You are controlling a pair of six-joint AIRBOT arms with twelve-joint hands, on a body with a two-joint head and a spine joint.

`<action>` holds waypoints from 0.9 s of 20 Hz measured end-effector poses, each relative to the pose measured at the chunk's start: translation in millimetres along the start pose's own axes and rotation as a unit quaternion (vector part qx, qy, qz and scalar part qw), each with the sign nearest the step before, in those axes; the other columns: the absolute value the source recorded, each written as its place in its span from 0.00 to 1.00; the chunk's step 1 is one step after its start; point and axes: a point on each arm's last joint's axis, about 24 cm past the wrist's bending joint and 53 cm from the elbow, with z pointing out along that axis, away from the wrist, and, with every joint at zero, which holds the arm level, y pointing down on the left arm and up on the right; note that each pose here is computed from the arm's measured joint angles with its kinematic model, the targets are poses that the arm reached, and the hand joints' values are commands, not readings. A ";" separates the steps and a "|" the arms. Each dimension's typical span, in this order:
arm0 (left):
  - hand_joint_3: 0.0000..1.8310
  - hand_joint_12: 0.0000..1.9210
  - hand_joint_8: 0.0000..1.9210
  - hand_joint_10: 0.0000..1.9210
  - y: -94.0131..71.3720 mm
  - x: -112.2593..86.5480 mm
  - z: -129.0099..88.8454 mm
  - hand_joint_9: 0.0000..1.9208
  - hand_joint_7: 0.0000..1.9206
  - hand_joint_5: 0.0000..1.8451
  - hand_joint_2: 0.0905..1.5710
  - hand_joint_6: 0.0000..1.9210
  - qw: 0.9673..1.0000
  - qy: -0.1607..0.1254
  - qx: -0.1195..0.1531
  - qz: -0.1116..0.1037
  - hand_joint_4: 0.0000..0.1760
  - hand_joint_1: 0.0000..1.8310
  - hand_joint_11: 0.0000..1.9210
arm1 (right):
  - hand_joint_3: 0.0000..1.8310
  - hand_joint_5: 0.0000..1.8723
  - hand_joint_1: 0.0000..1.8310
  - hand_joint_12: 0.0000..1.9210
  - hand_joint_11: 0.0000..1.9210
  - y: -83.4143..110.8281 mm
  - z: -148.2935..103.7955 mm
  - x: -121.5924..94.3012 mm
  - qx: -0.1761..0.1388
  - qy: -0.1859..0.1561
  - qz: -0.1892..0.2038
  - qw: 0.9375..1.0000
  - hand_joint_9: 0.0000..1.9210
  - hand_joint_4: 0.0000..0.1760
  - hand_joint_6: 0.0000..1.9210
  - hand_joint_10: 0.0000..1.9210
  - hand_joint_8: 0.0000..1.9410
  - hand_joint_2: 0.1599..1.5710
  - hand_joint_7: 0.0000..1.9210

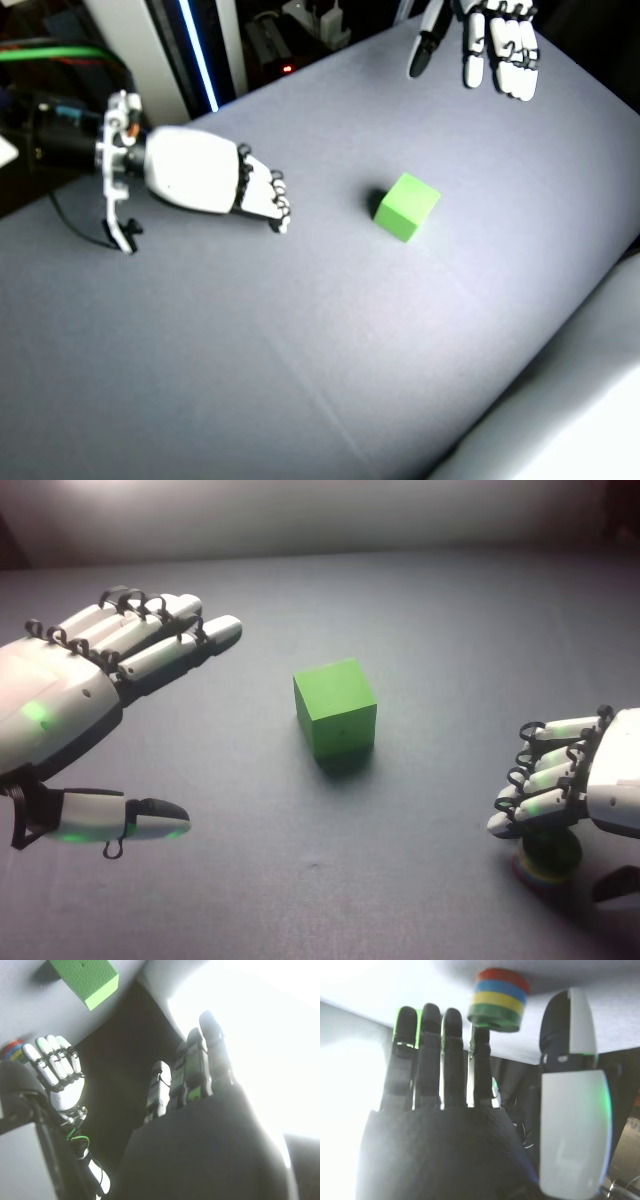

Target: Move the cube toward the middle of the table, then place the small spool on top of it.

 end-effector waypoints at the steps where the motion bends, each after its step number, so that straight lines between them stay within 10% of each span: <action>1: 0.00 0.18 0.00 0.00 0.2 0.0 0.0 0.02 0.00 0.00 0.54 0.00 1.000 0.000 0.000 0.000 1.00 0.45 0.00 | 0.00 0.35 0.58 0.47 0.16 0.5 1.2 -0.5 0.000 -0.001 0.001 1.000 0.38 0.20 0.00 0.01 0.00 0.58 0.38; 4: 0.00 0.18 0.00 0.00 1.1 -0.7 0.0 0.02 0.00 0.00 0.54 0.00 1.000 -0.001 -0.002 -0.001 1.00 0.45 0.00 | 0.00 0.43 0.63 0.52 0.24 1.6 2.8 0.1 -0.002 -0.001 0.002 1.000 0.49 0.00 0.00 0.04 0.02 0.58 0.48; 5: 0.00 0.20 0.00 0.00 0.9 -0.4 0.0 0.03 0.00 0.00 0.54 0.00 1.000 -0.001 -0.002 -0.001 1.00 0.47 0.00 | 0.00 0.53 0.70 0.65 0.33 2.1 3.0 0.3 -0.003 -0.001 0.001 1.000 0.58 0.00 0.29 0.19 0.50 0.65 0.56; 6: 0.00 0.19 0.00 0.00 1.0 -0.4 0.0 0.03 0.00 0.00 0.54 0.00 1.000 -0.001 -0.002 -0.001 1.00 0.48 0.00 | 0.00 0.53 0.69 0.74 0.38 1.7 2.9 0.1 -0.003 -0.001 0.002 1.000 0.55 0.00 0.36 0.46 0.57 0.66 0.54; 7: 0.00 0.19 0.00 0.00 1.0 -0.5 0.0 0.03 0.00 0.00 0.54 0.00 1.000 -0.001 -0.002 -0.001 1.00 0.48 0.00 | 0.00 0.53 0.69 0.74 0.38 1.6 2.9 -0.6 -0.002 -0.002 0.003 1.000 0.55 0.00 0.36 0.46 0.57 0.66 0.54; 8: 0.00 0.17 0.00 0.00 1.1 -0.2 0.0 0.02 0.00 0.00 0.55 0.00 1.000 0.000 -0.002 -0.001 1.00 0.46 0.00 | 0.00 0.56 0.64 0.94 0.45 2.2 3.5 -1.9 -0.003 -0.004 0.002 1.000 0.49 0.00 0.44 0.87 0.66 0.66 0.46; 12: 0.00 0.19 0.00 0.00 2.2 1.0 -0.2 0.03 0.00 0.00 0.55 0.00 1.000 0.002 -0.004 -0.001 1.00 0.45 0.00 | 0.00 0.54 0.64 1.00 0.46 0.8 5.1 -6.9 -0.003 -0.010 0.001 1.000 0.49 0.00 0.48 0.95 0.75 0.67 0.43; 16: 0.00 0.18 0.00 0.00 2.5 1.5 -0.2 0.02 0.00 0.00 0.55 0.00 1.000 0.003 -0.005 -0.001 1.00 0.44 0.00 | 0.00 0.58 0.69 0.90 0.48 -0.7 13.3 -34.8 -0.006 -0.044 0.001 0.999 0.50 0.00 0.29 0.74 0.70 0.68 0.47; 18: 0.00 0.18 0.00 0.00 2.9 2.0 -0.3 0.02 0.00 0.00 0.55 0.00 1.000 0.004 -0.006 -0.002 1.00 0.45 0.00 | 0.00 0.57 0.64 1.00 0.51 2.5 21.0 -53.8 -0.016 -0.074 0.007 0.997 0.46 0.00 0.43 0.98 0.85 0.65 0.41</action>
